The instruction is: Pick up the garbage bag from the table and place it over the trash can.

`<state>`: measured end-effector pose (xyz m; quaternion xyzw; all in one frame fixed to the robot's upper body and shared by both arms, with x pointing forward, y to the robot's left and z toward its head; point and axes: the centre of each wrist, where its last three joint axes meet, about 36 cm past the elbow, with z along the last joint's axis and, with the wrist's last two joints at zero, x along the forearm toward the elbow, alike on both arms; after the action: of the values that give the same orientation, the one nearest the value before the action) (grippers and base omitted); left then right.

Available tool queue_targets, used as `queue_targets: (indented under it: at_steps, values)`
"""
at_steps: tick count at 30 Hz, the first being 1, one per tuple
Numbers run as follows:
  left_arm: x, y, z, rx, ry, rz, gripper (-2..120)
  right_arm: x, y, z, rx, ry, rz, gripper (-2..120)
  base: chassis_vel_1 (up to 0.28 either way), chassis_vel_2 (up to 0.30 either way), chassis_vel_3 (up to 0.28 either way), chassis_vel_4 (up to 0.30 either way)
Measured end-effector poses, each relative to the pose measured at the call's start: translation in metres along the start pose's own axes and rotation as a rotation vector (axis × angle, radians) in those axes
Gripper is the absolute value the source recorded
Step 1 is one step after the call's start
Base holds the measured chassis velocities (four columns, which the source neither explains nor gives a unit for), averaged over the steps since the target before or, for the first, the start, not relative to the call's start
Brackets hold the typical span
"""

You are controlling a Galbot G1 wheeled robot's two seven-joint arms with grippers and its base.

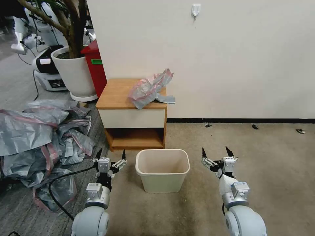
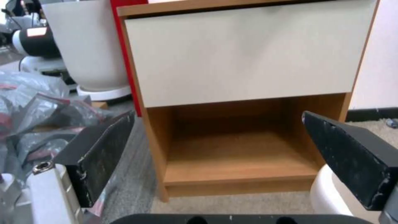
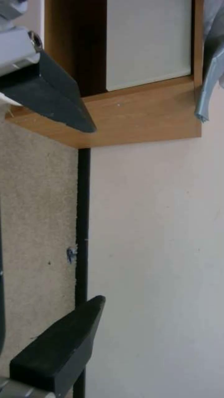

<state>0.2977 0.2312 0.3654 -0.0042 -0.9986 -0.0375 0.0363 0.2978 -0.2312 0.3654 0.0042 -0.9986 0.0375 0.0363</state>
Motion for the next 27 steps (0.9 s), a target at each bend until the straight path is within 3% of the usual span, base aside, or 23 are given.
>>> queue_targets:
  at_steps: [27]
  values:
    - [0.0000, 0.0000, 0.0000, 0.000, 0.000, 0.000, 100, 0.0000, 0.0000, 0.0000, 0.000, 0.000, 0.000, 100, 0.000, 0.000, 0.000, 0.000]
